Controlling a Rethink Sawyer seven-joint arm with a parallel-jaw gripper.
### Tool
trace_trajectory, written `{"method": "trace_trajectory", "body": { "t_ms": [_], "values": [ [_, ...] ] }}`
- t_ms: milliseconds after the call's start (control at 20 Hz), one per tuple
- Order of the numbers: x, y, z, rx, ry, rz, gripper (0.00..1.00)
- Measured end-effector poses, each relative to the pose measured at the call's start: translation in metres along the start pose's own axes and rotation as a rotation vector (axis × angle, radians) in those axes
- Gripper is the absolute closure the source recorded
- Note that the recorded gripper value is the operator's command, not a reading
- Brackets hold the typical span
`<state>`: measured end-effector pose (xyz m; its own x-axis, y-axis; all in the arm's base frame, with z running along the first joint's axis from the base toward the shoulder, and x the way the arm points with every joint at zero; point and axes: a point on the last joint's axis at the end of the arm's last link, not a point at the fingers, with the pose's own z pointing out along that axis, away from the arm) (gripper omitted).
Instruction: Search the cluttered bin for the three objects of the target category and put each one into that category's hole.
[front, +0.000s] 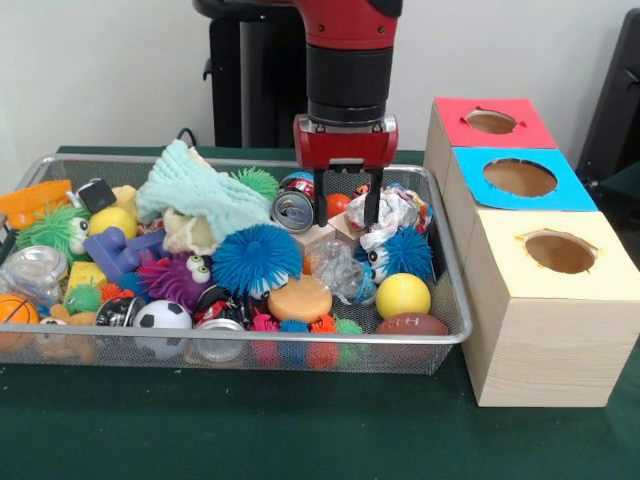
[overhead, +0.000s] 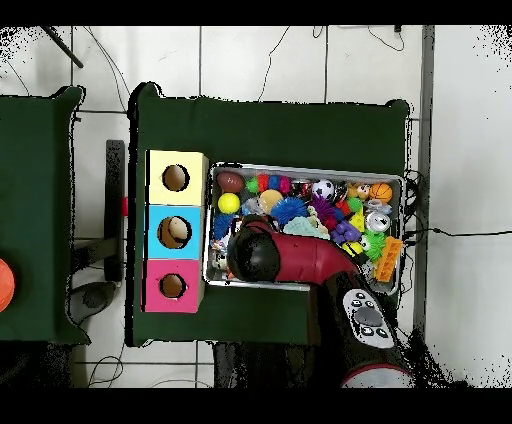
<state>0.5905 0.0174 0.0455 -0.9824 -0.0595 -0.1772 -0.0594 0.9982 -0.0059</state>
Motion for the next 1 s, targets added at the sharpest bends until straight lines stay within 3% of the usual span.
{"method": "trace_trajectory", "body": {
  "t_ms": [350,600,1000],
  "values": [
    [-0.007,-0.003,0.009,-0.001,0.000,0.004,0.00],
    [-0.010,-0.005,0.032,-0.007,0.009,0.011,0.00],
    [-0.025,-0.007,0.042,-0.003,-0.011,0.010,0.00]
  ]
}}
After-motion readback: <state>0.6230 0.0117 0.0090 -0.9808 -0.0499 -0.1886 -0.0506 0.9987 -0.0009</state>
